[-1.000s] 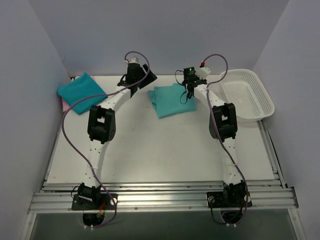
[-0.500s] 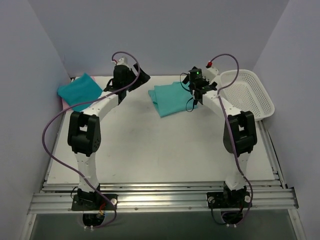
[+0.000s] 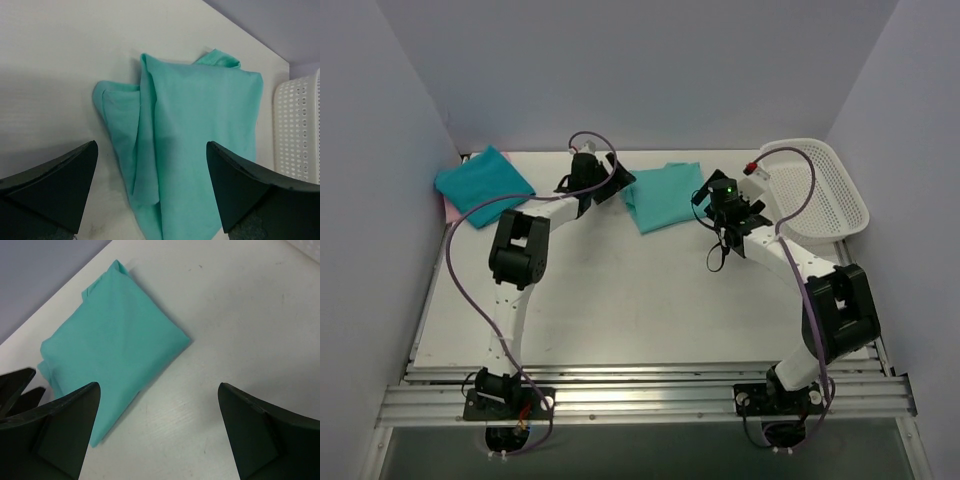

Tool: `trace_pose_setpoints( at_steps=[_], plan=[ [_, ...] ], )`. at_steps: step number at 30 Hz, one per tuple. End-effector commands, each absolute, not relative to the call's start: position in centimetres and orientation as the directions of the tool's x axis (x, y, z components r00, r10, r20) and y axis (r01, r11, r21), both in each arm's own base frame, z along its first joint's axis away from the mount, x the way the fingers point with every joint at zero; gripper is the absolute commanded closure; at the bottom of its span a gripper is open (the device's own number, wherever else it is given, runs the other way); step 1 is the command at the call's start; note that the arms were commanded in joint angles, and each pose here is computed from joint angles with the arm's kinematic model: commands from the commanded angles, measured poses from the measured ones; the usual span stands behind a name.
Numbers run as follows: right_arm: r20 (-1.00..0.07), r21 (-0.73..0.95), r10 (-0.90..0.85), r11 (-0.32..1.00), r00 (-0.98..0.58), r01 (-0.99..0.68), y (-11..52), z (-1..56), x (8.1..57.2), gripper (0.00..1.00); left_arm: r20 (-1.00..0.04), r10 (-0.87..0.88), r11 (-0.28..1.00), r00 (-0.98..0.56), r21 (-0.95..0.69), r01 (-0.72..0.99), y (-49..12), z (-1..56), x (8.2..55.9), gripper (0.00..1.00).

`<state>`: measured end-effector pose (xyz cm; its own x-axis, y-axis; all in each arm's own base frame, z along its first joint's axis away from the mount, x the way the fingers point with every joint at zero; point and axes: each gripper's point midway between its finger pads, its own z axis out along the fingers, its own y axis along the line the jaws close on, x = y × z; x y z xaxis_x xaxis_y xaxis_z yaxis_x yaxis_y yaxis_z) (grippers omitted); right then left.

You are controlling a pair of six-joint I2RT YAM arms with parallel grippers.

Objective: Fold and stack the t-shirts
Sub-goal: Fold the long partially folded tshirt into a neat square, then put the neatly folded tshirt into the corner of the board with the left arm

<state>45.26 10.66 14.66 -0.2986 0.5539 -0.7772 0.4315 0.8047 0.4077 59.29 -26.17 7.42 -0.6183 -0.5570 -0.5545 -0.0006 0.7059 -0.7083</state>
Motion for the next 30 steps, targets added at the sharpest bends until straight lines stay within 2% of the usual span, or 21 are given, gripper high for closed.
trace_pose_setpoints(
  at_steps=[1, 7, 12, 17, 23, 30],
  plan=[
    [-0.773, 0.507, 0.603, 0.774, -0.198, 0.379, 10.9, 18.1, 44.0, 0.00, -0.605, -0.552, 0.652, -0.574, -0.742, 0.157, -29.2, 12.4, 62.1, 0.02],
    [-0.780, 0.510, 0.597, 0.780, -0.187, 0.362, 10.9, 18.8, 41.9, 0.00, -0.580, -0.566, 0.626, -0.586, -0.765, 0.152, -30.3, 10.8, 63.0, 0.00],
    [-0.788, 0.502, 0.588, 0.786, -0.183, 0.361, 10.7, 18.8, 41.2, 0.00, -0.610, -0.577, 0.674, -0.544, -0.731, 0.105, -28.9, 13.0, 62.3, 0.00],
    [-0.788, 0.496, 0.584, 0.789, -0.194, 0.363, 10.7, 18.2, 41.1, 0.00, -0.652, -0.563, 0.698, -0.508, -0.704, 0.130, -28.7, 14.8, 63.2, 0.00],
    [-0.786, 0.502, 0.588, 0.788, -0.192, 0.357, 10.6, 18.5, 40.6, 0.00, -0.621, -0.543, 0.701, -0.565, -0.706, 0.102, -30.1, 10.7, 64.4, 0.00],
    [-0.791, 0.510, 0.589, 0.784, -0.165, 0.353, 9.7, 19.4, 39.4, 0.00, -0.621, -0.540, 0.702, -0.568, -0.705, 0.103, -30.8, 9.2, 65.4, 0.00]
  ],
)
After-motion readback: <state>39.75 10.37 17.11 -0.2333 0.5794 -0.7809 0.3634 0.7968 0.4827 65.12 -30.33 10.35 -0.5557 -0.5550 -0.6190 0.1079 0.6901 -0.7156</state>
